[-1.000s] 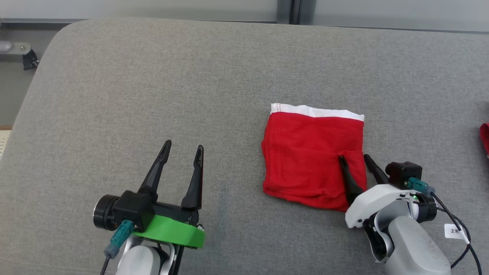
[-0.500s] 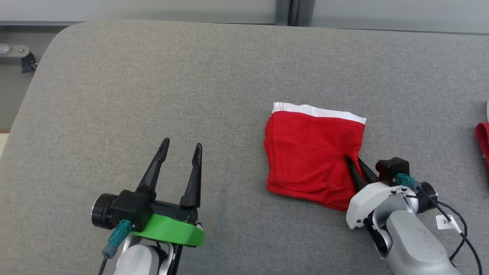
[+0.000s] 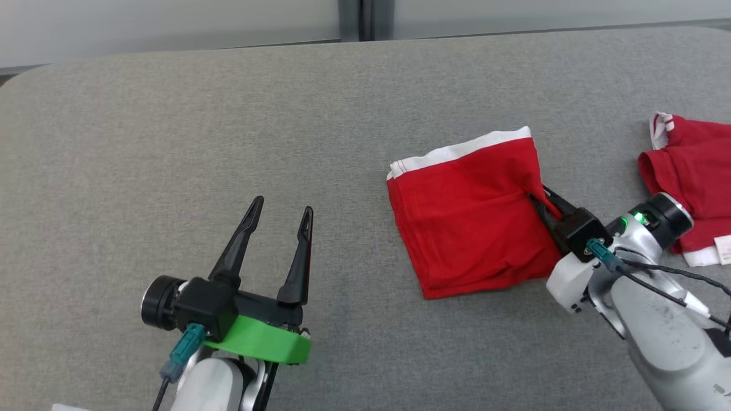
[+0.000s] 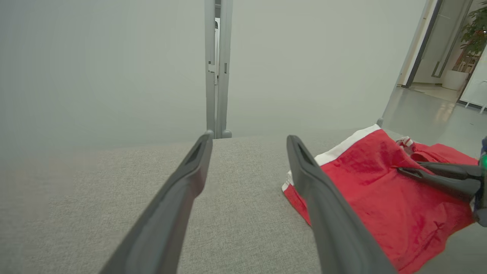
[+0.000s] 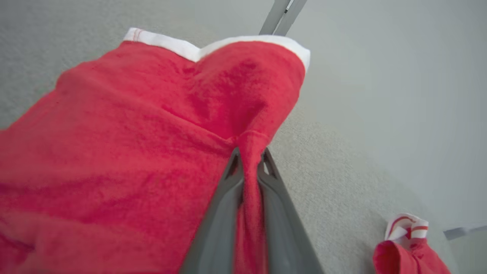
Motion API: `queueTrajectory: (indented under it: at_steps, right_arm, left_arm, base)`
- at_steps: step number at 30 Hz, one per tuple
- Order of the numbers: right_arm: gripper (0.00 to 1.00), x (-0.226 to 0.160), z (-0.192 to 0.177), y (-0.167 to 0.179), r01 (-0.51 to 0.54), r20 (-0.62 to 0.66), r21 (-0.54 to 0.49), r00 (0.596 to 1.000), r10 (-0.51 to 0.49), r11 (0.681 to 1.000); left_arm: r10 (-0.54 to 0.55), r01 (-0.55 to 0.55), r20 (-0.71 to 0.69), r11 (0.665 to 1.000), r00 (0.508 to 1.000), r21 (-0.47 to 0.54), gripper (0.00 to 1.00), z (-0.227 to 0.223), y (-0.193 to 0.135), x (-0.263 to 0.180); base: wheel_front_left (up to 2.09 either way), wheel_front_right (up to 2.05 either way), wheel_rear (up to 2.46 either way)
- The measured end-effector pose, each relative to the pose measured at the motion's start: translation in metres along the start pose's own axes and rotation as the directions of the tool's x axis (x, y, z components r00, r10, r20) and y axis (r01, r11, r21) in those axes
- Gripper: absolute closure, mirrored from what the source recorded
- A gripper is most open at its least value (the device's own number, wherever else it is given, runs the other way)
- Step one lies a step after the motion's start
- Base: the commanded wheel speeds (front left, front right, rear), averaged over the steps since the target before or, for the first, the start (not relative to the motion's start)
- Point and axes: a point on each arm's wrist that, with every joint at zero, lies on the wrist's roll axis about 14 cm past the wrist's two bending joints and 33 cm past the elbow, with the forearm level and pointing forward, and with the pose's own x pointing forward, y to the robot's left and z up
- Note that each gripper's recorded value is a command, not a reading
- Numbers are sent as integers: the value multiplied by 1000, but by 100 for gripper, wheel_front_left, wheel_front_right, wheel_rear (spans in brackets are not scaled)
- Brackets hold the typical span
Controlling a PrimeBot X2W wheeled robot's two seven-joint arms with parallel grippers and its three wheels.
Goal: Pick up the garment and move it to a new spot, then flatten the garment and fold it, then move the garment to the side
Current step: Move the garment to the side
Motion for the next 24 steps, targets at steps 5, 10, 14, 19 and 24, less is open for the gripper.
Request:
queueTrajectory:
  at_steps: [5,10,14,19,24]
  right_arm:
    - [100,-25,-9,-33,-27,-34,-190,999,21,981]
    - [100,-57,-29,-103,57,-128,-262,987,-93,963]
    - [100,-65,-38,-136,94,-173,-303,973,-152,948]
    - [100,-74,-55,-170,141,-233,-331,946,-225,933]
    - [100,-98,-85,-216,213,-332,-377,877,-346,901]
  left_arm:
    - [-108,108,4,994,994,-10,0,-5,-30,18]
    - [-221,221,7,975,975,-23,0,-15,-60,41]
    - [-257,257,-11,966,966,-28,0,-30,-66,55]
    - [-302,301,-49,953,952,-40,0,-56,-70,64]
    - [-346,341,-71,938,936,-67,0,-77,-74,72]
  base:
    - [0,0,0]
    - [0,0,0]
    - [0,0,0]
    - [0,0,0]
    - [0,0,0]
